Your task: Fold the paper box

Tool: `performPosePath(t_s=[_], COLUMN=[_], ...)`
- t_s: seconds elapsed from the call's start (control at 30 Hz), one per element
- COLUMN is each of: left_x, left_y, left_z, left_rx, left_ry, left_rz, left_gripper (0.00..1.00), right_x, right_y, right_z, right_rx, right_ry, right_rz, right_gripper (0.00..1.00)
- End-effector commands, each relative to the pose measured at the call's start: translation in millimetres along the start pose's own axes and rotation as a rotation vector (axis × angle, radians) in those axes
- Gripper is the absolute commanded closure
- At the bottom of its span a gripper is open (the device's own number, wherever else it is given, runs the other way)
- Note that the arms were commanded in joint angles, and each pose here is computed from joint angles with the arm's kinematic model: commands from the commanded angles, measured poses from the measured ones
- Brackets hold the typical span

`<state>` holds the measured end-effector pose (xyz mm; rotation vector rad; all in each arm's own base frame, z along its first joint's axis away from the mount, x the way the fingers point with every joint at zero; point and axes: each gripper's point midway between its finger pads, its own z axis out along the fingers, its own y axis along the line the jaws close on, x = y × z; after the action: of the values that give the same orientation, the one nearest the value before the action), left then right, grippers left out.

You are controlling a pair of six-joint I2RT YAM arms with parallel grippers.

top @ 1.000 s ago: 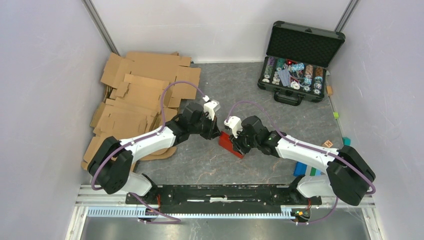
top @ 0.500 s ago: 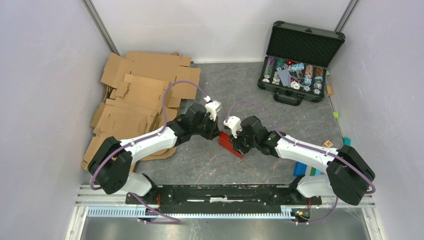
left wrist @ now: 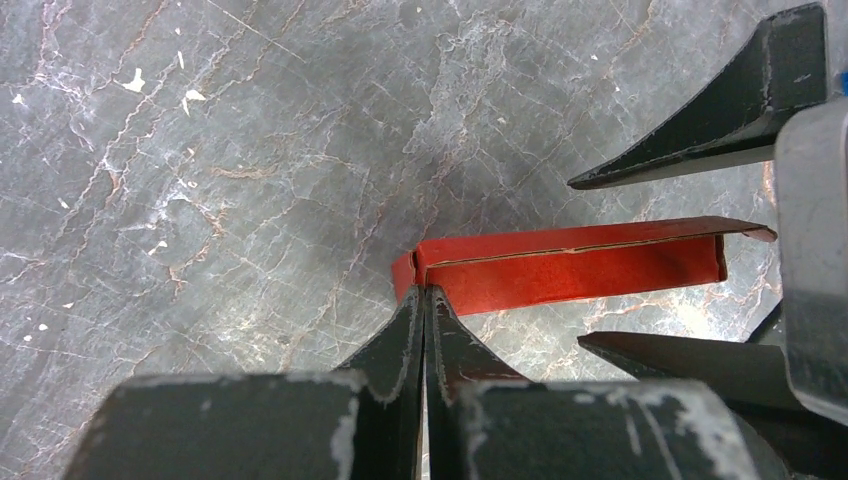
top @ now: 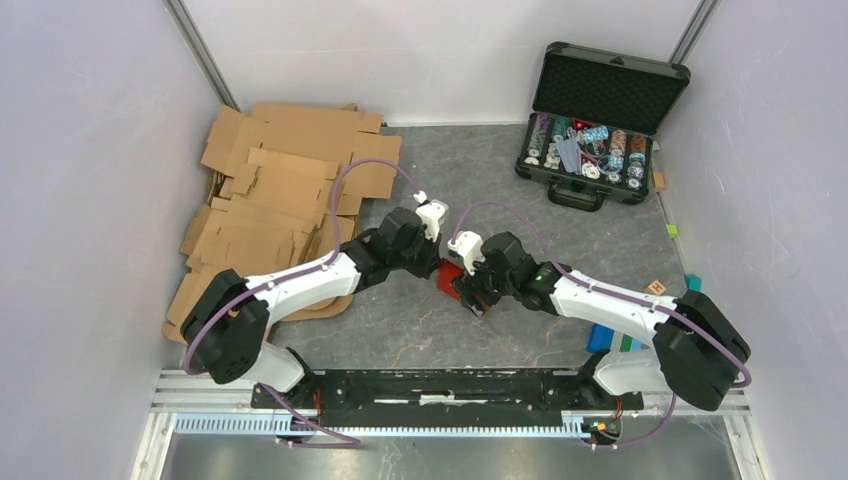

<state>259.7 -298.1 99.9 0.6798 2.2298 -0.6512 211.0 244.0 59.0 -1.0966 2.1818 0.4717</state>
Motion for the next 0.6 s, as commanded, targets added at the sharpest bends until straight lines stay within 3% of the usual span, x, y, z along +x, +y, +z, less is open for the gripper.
performPosePath(t_s=[0.0, 0.13, 0.33, 0.57], left_x=[12.7, 14.2, 14.6, 16.4], left_y=[10.2, 8.6, 5.9, 3.0], left_z=[3.0, 3.8, 2.7, 0.9], left_rx=[-0.064, -0.062, -0.060, -0.053], left_ry=[0.058, 0.062, 0.059, 0.059], left_rz=[0.063, 0.069, 0.076, 0.077], left_gripper=[0.98, 0.98, 0.98, 0.98], right_x=[-36.0, -44.4, -57.7, -75.0], right_y=[-5.5, -7.3, -7.8, -3.4], right_z=[-9.7, -13.7, -19.9, -30.3], right_rx=[0.037, 0.050, 0.057, 0.042], right_ry=[-0.106, -0.138, -0.209, -0.334], right_rz=[-0.012, -0.012, -0.025, -0.017], right_gripper=[0.22, 0.21, 0.10, 0.17])
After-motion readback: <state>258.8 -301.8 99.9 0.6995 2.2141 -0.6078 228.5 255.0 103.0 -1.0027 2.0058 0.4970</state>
